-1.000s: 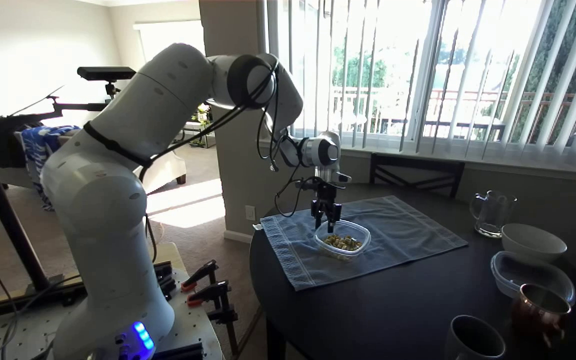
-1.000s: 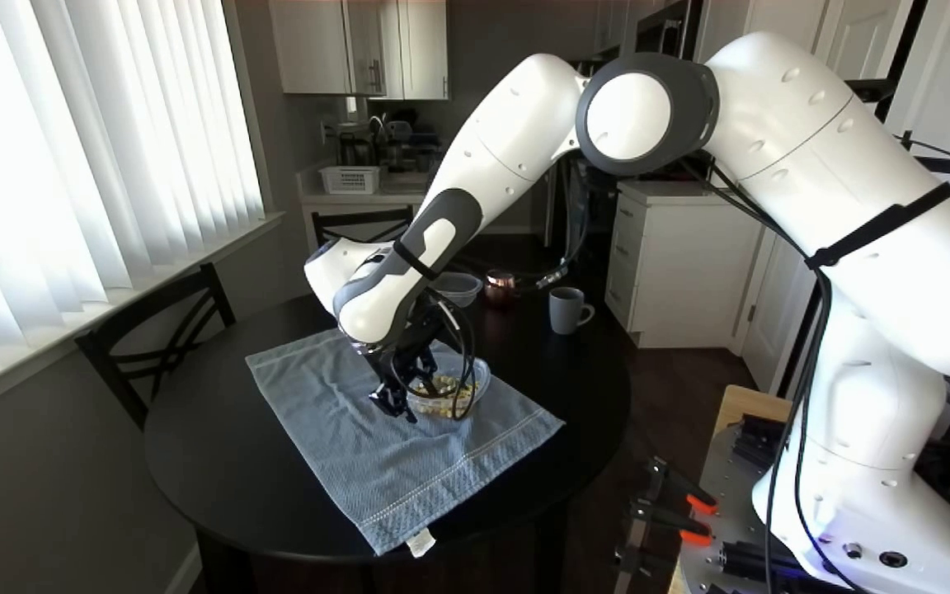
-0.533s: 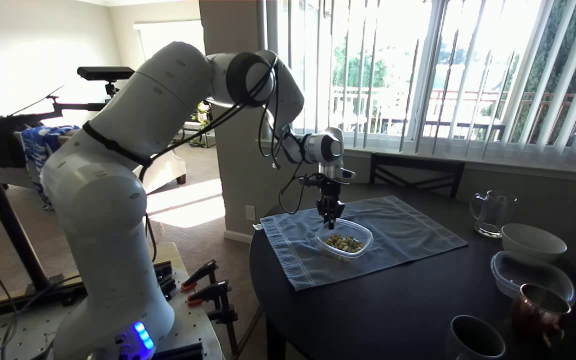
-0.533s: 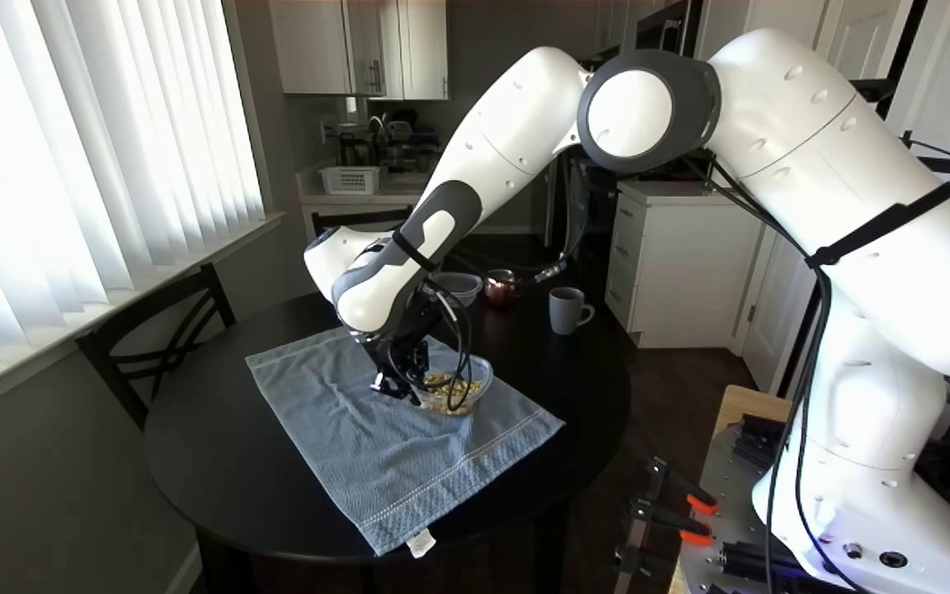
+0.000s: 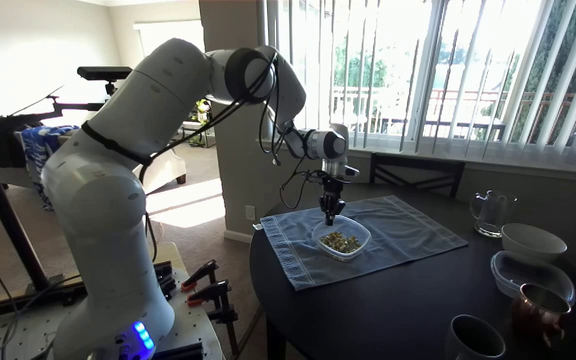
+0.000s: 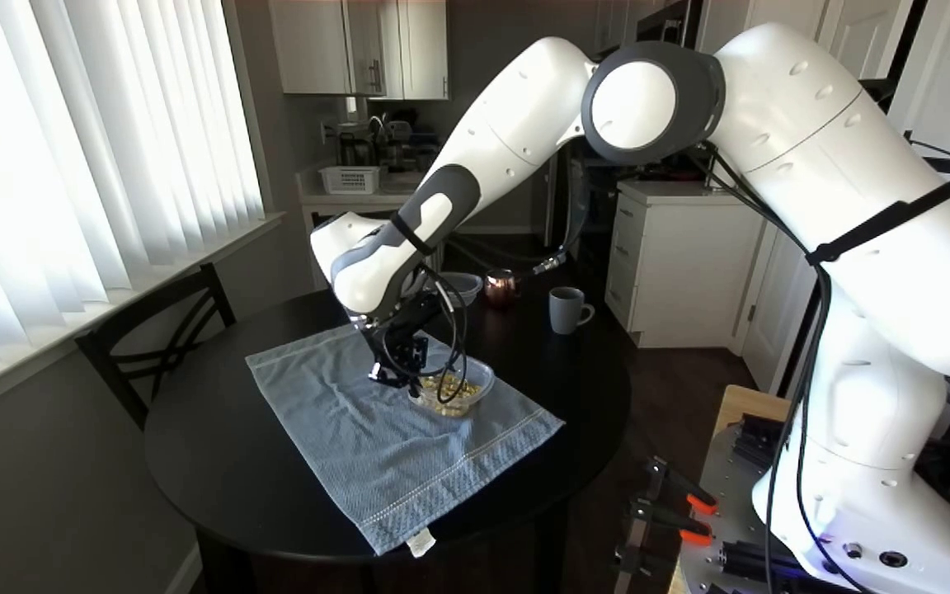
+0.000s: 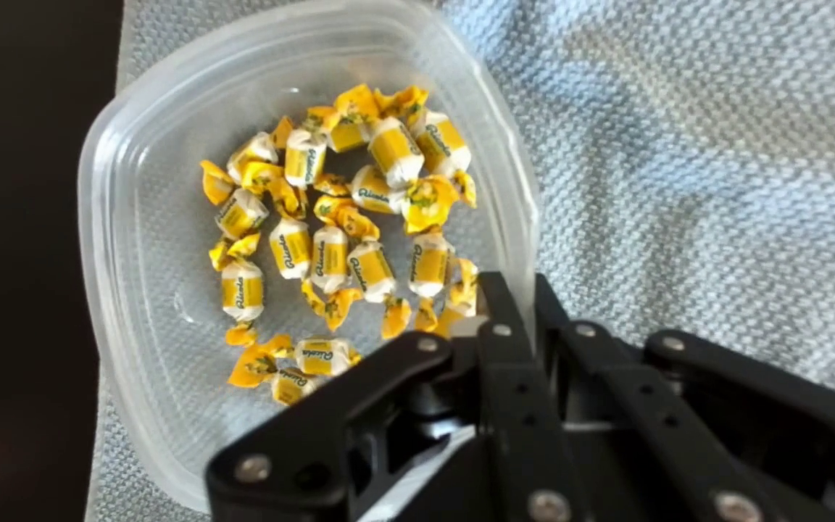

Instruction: Spill the items in the bowl onto the blue towel.

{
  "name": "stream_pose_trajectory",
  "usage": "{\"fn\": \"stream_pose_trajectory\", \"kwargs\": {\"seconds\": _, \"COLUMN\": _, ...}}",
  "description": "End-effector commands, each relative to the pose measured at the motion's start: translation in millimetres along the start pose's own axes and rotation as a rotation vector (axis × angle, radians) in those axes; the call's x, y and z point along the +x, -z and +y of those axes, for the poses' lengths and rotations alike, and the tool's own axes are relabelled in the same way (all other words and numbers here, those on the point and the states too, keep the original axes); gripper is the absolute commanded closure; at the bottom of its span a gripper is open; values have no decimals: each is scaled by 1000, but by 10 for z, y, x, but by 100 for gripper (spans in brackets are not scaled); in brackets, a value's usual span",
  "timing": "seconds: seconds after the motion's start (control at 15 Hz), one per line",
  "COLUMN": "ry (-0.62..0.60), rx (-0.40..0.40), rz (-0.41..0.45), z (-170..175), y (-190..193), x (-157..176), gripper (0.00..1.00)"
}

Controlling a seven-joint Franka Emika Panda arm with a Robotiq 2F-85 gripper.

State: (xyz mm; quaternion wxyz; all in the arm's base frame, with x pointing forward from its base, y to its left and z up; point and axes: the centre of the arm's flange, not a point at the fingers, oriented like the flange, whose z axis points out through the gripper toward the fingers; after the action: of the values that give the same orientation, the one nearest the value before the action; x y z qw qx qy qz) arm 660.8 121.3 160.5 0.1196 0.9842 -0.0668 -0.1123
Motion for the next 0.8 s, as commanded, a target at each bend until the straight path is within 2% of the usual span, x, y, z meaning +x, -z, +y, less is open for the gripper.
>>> {"fn": "stream_pose_trajectory", "kwargs": {"seconds": 0.0, "ry": -57, "rx": 187, "rz": 17, "z": 369, "y": 775, "x": -213, "gripper": 96}}
{"fn": "stream_pose_trajectory", "kwargs": {"seconds": 0.4, "ry": -191, "rx": 503, "rz": 125, "z": 1133, "y": 2124, "x": -362, "gripper": 96}}
{"fn": "stream_pose_trajectory", "kwargs": {"seconds": 0.53, "ry": -202, "rx": 622, "rz": 145, "z": 1199, "y": 2343, "x": -363, "gripper": 96}}
{"fn": "stream_pose_trajectory", "kwargs": {"seconds": 0.73, "ry": -179, "rx": 797, "rz": 142, "z": 1131, "y": 2462, "x": -343, "gripper": 95}}
